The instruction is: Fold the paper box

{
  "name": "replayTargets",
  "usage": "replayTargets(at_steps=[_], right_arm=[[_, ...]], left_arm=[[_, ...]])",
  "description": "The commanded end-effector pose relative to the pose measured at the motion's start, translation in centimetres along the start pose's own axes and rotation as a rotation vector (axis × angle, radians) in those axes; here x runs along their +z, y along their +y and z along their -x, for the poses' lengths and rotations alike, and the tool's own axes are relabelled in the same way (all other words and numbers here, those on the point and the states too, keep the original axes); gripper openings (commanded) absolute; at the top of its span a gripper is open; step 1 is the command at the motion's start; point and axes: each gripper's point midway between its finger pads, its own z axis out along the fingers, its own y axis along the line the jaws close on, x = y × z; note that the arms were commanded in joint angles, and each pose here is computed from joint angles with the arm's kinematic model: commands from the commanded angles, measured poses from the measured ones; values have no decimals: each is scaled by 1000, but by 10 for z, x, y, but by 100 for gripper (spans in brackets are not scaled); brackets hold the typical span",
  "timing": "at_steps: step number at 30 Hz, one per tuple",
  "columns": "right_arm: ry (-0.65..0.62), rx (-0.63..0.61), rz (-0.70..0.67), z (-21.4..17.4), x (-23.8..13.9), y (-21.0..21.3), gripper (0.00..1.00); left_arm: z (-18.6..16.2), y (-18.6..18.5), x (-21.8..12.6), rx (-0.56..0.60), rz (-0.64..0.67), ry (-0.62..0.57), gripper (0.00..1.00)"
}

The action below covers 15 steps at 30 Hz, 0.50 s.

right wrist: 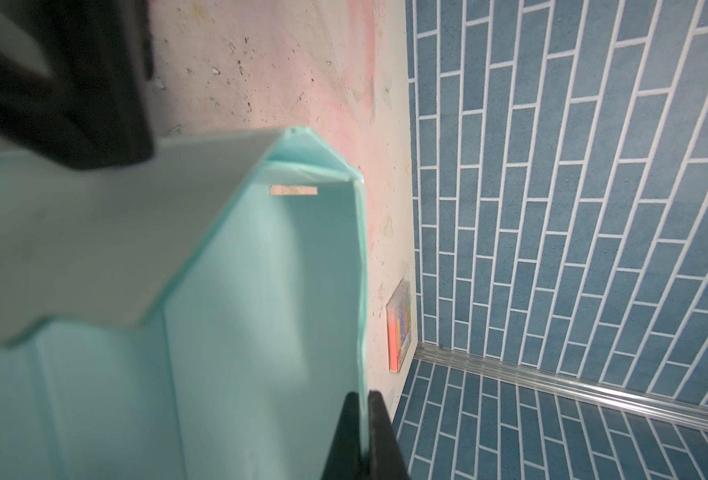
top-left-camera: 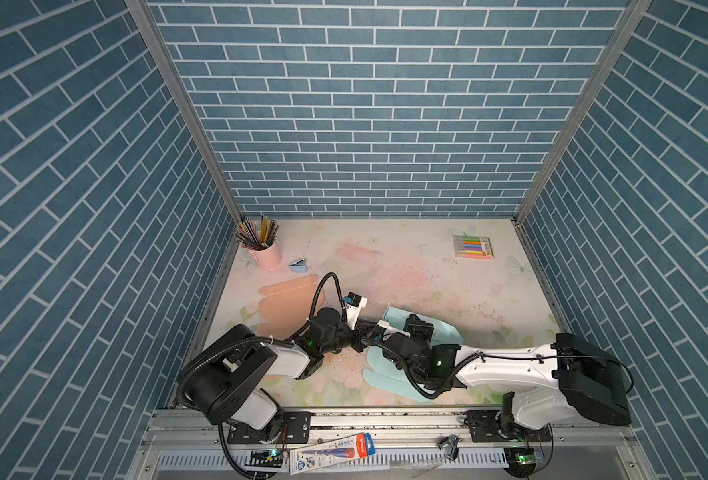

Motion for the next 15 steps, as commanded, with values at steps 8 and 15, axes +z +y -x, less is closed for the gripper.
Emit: replayTargets(at_steps=[8, 15], right_arm=[[10, -83, 8, 1, 3, 19, 0], [10, -111, 10, 2, 2, 26, 0]], left_arm=[[7, -1, -7, 103, 18, -111, 37], [0, -4, -5, 153, 3, -109, 38]])
